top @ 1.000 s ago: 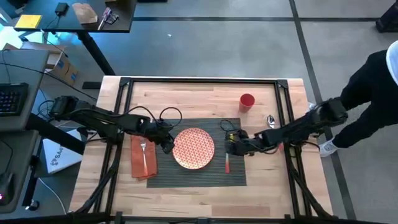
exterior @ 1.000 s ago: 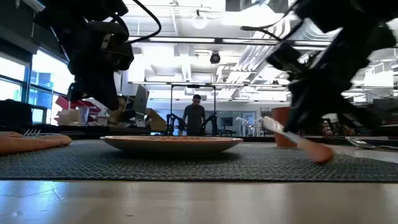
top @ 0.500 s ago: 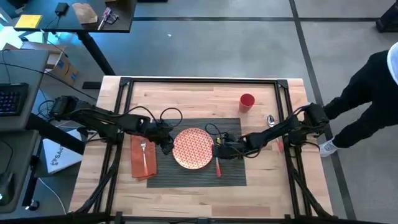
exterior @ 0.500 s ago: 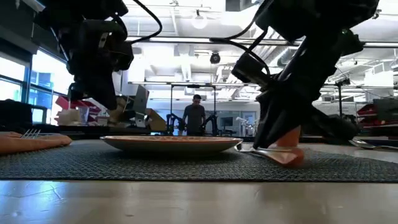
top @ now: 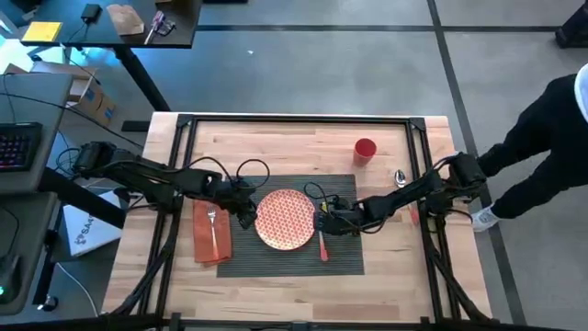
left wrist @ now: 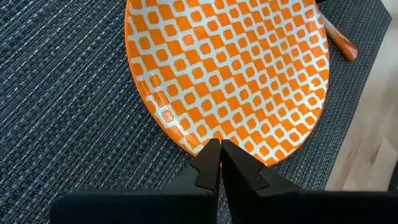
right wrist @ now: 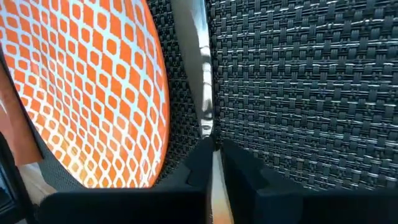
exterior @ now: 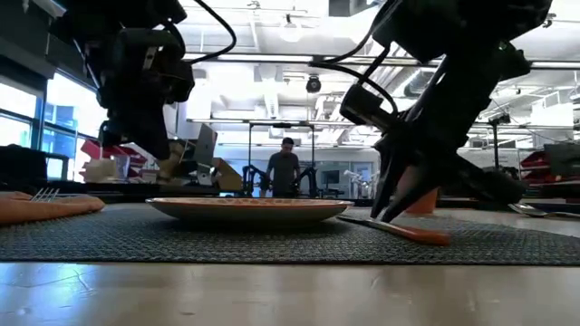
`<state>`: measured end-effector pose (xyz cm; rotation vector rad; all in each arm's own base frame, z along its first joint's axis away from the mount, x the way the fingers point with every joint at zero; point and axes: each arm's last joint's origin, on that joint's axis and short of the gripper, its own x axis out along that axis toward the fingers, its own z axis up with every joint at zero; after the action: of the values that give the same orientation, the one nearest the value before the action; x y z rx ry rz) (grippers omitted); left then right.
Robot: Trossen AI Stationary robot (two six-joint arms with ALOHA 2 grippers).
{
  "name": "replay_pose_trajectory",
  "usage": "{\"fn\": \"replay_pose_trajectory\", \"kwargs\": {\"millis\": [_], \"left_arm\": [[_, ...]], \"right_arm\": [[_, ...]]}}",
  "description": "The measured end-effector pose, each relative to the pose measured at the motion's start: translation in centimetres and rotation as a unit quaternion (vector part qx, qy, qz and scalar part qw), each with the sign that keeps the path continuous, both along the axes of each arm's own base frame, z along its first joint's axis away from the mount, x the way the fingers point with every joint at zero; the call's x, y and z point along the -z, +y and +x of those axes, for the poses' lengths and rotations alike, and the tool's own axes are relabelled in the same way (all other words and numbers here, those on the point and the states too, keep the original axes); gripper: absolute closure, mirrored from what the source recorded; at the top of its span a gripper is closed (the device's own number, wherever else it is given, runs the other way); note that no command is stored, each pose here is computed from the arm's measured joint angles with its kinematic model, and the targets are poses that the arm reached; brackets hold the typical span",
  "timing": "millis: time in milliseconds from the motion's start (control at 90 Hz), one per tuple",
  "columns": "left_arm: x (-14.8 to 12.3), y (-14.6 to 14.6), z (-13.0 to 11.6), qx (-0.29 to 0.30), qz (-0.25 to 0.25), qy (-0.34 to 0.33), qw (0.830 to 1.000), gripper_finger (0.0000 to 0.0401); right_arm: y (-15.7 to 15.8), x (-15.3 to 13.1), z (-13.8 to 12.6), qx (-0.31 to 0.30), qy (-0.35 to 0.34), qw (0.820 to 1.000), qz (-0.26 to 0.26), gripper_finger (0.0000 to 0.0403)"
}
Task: Set table place
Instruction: Put the orange knife to the right side of the orange plate on the gray placemat, then put the orange spoon to the right side of the orange knife on the gray placemat
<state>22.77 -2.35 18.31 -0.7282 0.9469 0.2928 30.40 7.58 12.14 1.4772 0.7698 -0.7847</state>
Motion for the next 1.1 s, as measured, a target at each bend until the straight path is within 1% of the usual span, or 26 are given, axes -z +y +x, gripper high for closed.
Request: {"fn": "replay_pose_trajectory", "kwargs": {"millis": [89,178,244,333,433,500,611,722,789,933,1000,1100], "left_arm": [[0.0,0.0,0.0,0.000,0.000,0.000,1.000,0.0401],[0.0,0.0,0.0,0.000,0.000,0.000,1.000,0.0401],[0.0,0.0,0.0,0.000,0.000,0.000,1.000,0.0401],[0.0,0.0,0.0,0.000,-0.001,0.000,1.000,0.0401],[0.0,0.0,0.0,0.000,0.000,-0.001,1.000,0.0401],[0.0,0.0,0.0,-0.001,-0.001,-0.001,1.000,0.0401],[0.0,0.0,0.0,-0.001,-0.001,-0.002,1.000,0.0401],[0.0,0.0,0.1,-0.001,-0.001,-0.004,1.000,0.0401],[0.0,0.0,0.1,-0.002,-0.002,-0.003,1.000,0.0401],[0.0,0.0,0.1,-0.009,-0.007,-0.003,1.000,0.0401],[0.0,0.0,0.1,-0.011,-0.008,-0.003,1.000,0.0401],[0.0,0.0,0.1,-0.012,-0.008,-0.003,1.000,0.0401]], "right_arm": [[-0.1,-0.4,-0.3,-0.004,0.005,1.000,-0.015,0.0315],[-0.2,-1.5,-1.3,-0.001,0.023,0.999,-0.037,0.0283],[-0.6,-2.9,-2.7,-0.002,0.052,0.997,-0.052,0.0270],[-1.5,-4.8,-5.2,-0.012,0.107,0.991,-0.075,0.0266],[-3.1,-6.9,-8.5,-0.022,0.192,0.978,-0.082,0.0266],[-4.5,-7.9,-10.5,-0.035,0.248,0.965,-0.079,0.0266],[-7.0,-9.0,-12.8,-0.062,0.317,0.943,-0.073,0.0266],[-9.4,-9.2,-13.8,-0.093,0.355,0.928,-0.064,0.0266],[-10.8,-9.0,-14.2,-0.109,0.362,0.924,-0.057,0.0266],[-13.2,-7.5,-16.0,-0.130,0.382,0.915,-0.009,0.0266],[-13.9,-6.8,-16.4,-0.138,0.371,0.918,0.009,0.0266],[-14.9,-6.3,-16.8,-0.132,0.361,0.923,0.010,0.0266]]}}
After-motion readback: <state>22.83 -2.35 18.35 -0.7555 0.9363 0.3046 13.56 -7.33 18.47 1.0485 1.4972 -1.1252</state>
